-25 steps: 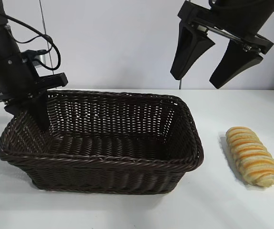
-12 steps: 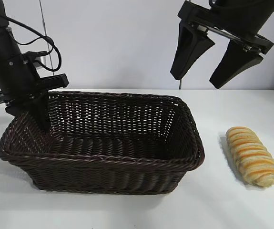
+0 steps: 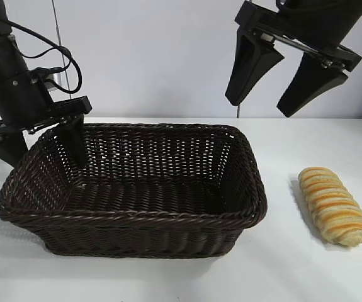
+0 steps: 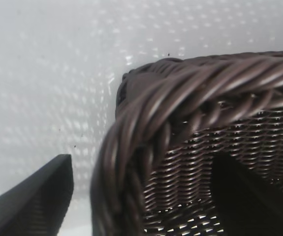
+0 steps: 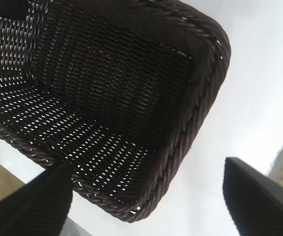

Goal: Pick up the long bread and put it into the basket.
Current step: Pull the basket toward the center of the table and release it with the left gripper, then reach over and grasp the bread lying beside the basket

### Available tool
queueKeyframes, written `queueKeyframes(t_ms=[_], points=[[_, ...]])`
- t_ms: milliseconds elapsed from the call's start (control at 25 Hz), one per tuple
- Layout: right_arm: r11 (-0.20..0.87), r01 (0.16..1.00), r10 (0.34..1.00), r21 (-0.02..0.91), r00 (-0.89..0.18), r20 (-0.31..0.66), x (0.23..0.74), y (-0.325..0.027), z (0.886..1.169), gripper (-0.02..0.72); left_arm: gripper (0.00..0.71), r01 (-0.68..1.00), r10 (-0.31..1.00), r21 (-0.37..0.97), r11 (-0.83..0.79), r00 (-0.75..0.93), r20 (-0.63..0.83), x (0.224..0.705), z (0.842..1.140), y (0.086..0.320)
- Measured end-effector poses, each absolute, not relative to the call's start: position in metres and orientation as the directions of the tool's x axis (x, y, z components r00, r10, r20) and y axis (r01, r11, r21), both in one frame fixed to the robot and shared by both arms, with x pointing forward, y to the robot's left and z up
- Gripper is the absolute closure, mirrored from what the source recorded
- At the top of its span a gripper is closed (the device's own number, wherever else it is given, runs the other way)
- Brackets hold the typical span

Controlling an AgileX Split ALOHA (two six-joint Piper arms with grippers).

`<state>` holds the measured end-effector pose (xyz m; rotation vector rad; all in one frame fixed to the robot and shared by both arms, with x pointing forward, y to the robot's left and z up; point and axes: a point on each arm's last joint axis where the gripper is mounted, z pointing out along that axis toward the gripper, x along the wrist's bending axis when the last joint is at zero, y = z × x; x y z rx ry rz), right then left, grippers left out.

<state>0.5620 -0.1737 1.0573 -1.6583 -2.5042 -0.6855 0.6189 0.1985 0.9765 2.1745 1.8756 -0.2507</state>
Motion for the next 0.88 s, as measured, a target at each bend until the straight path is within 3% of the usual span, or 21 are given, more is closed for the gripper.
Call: queueKeyframes(t_ms=[520, 880], points=[[0.328, 0.891, 0.859, 0.313, -0.419, 0.293, 0.561, -0.174, 1.057, 0.102, 0.145, 0.966, 0.904, 0.241, -0.097, 0.187, -0.384, 0.590, 1.059, 0.199], [0.328, 0.892, 0.859, 0.313, -0.419, 0.294, 0.560, -0.174, 1.057, 0.102, 0.145, 0.981, 0.871, 0.196, -0.006, 0.101, -0.481, 0.582, 1.035, 0.192]])
